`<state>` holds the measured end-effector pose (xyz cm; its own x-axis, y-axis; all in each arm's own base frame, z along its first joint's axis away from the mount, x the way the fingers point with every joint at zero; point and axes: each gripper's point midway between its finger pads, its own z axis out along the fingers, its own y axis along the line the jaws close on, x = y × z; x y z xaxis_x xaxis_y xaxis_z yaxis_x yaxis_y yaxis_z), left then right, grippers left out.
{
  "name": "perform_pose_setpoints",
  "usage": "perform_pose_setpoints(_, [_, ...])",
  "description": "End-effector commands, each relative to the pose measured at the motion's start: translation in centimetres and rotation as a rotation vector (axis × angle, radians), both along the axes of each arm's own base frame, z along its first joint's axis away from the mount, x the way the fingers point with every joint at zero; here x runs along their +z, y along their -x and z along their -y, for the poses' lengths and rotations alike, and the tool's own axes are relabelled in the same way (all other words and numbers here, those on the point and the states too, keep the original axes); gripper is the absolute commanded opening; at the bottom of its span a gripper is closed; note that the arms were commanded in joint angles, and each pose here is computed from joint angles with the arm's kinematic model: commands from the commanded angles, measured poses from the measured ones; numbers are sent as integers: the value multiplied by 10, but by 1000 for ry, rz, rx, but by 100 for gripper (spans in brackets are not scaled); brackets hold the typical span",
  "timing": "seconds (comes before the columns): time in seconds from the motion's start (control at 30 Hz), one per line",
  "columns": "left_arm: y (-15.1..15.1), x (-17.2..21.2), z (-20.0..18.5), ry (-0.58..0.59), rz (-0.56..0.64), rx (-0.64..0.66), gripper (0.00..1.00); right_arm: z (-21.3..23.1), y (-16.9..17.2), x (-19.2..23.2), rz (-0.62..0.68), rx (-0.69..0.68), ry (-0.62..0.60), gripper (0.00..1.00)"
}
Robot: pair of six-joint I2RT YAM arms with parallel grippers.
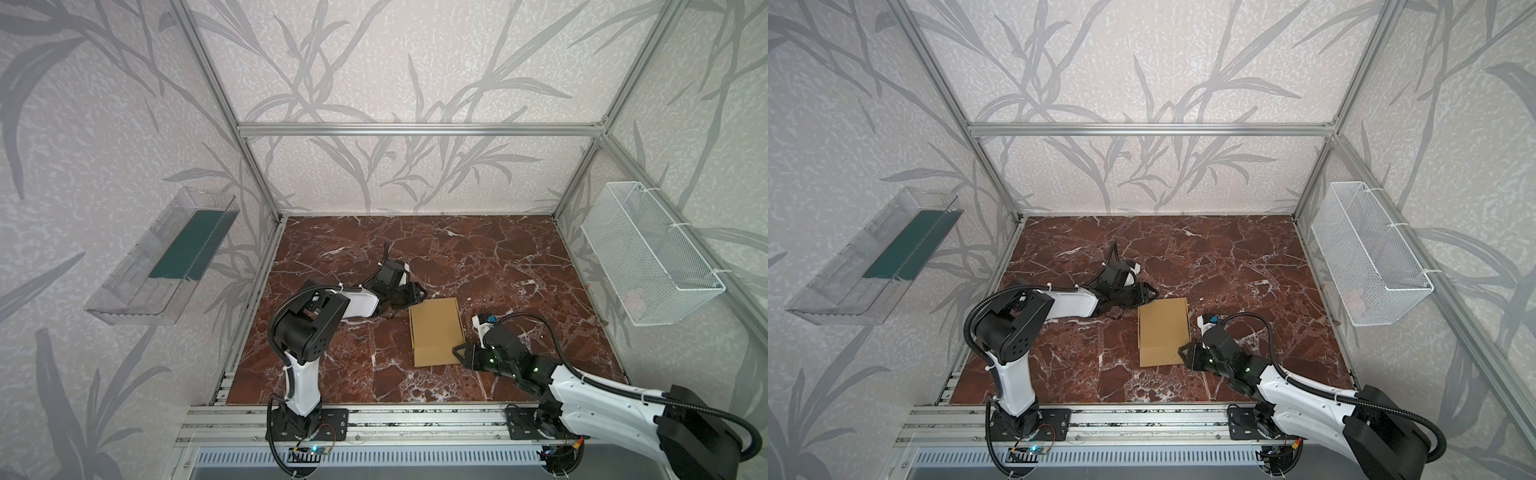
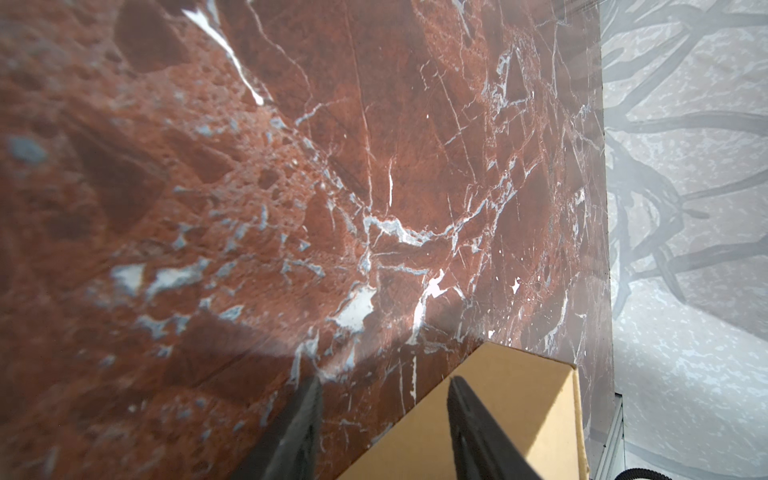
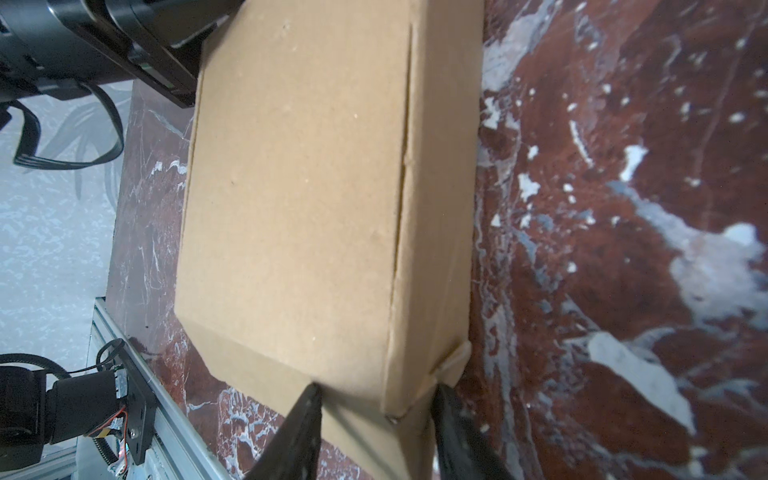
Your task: Fold the paper box
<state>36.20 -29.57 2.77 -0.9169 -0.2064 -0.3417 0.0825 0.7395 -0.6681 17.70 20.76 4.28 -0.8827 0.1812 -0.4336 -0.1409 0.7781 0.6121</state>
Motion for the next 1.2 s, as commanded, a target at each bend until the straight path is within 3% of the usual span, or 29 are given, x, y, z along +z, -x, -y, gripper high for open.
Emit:
perform_pose_setpoints(0.0, [70, -82, -45, -213, -326, 19, 53, 5, -3, -4, 6, 0, 75, 43])
perform_pose_setpoints(0.37, [70, -80, -44, -217, -330, 9, 53, 13, -2, -6, -23, 28, 200, 47])
perform_pose_setpoints(0.9, [63, -65, -42, -194, -328, 34, 53, 36, 1, 16, 38, -13, 232, 58])
perform_pose_setpoints(1.17, [61, -58, -42, -195, -334, 46, 53, 27, 13, 14, 10, 64, 201, 63])
